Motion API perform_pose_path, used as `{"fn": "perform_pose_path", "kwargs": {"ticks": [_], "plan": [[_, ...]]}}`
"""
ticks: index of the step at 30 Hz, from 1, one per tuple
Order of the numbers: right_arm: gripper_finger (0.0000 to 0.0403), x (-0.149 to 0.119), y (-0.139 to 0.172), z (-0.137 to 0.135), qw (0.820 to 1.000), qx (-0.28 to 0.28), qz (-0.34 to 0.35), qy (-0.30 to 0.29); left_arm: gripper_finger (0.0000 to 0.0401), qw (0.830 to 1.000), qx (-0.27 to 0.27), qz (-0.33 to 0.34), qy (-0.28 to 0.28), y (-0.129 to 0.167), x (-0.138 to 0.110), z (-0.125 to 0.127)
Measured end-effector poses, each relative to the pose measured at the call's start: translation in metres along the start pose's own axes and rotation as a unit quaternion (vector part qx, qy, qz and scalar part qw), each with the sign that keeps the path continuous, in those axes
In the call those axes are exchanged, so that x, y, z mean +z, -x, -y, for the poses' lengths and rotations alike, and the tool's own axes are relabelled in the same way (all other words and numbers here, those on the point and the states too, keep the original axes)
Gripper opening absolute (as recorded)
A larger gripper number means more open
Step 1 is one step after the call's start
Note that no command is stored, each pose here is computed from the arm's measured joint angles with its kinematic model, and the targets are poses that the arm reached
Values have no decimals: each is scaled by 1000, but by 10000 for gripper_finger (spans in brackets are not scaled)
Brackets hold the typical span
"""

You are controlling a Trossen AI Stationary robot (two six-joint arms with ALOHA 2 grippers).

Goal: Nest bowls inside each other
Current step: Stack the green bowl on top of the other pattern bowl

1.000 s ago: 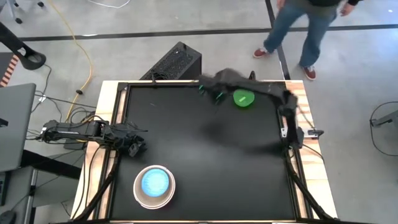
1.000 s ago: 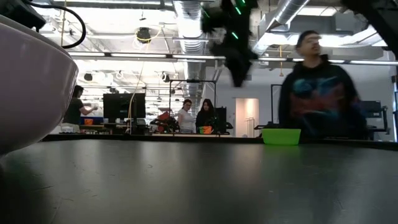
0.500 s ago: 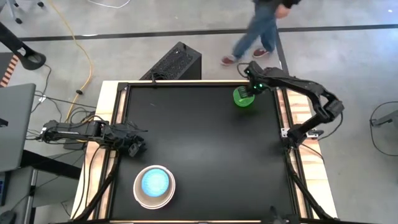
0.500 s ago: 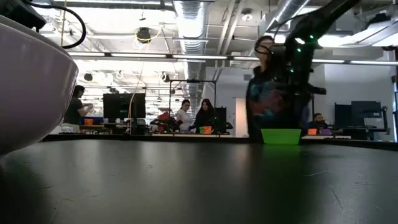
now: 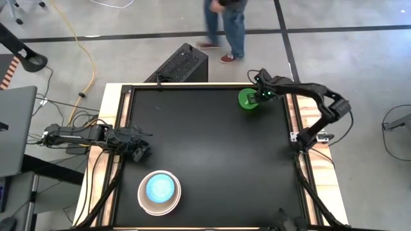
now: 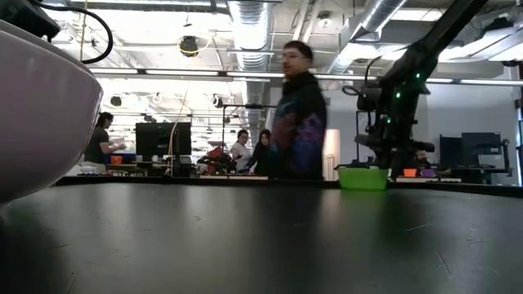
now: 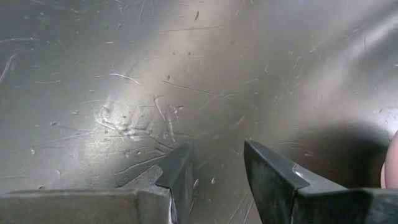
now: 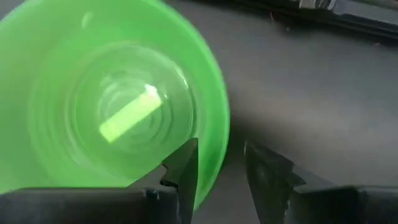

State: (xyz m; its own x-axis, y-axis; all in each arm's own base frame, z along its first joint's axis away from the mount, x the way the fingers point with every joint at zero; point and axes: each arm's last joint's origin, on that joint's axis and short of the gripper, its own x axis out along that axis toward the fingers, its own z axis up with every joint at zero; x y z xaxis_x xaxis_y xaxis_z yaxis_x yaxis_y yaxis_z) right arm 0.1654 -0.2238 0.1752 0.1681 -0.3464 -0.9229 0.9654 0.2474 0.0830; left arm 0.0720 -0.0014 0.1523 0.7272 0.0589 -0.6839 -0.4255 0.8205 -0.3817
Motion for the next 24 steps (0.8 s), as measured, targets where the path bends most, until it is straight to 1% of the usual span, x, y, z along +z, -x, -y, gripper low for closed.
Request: {"fn": "perform_pose_path", "kwargs": {"ticks": [4, 7, 11, 13, 16, 20, 22, 24], "plan": [[128, 3, -12, 0, 1000, -2, -2, -1, 128, 1000, 1, 0, 0, 0, 0, 0], [91, 1, -20, -1, 1000, -2, -15, 5, 128, 1000, 1, 0, 0, 0, 0, 0], [20, 0, -21, -5, 999, 20, -22, 19, 128, 1000, 1, 1, 0, 0, 0, 0], [13, -1, -15, -10, 999, 28, -15, 28, 128, 1000, 1, 0, 0, 0, 0, 0], [14, -3, 4, -22, 998, 45, 5, 47, 128, 1000, 1, 1, 0, 0, 0, 0], [6, -3, 47, -50, 990, 96, 60, 79, 128, 1000, 1, 1, 0, 0, 0, 0], [5, -9, 72, -71, 982, 134, 86, 106, 128, 1000, 1, 0, 0, 0, 0, 0], [5, -19, 99, -96, 967, 181, 113, 137, 128, 1000, 1, 0, 0, 0, 0, 0]]}}
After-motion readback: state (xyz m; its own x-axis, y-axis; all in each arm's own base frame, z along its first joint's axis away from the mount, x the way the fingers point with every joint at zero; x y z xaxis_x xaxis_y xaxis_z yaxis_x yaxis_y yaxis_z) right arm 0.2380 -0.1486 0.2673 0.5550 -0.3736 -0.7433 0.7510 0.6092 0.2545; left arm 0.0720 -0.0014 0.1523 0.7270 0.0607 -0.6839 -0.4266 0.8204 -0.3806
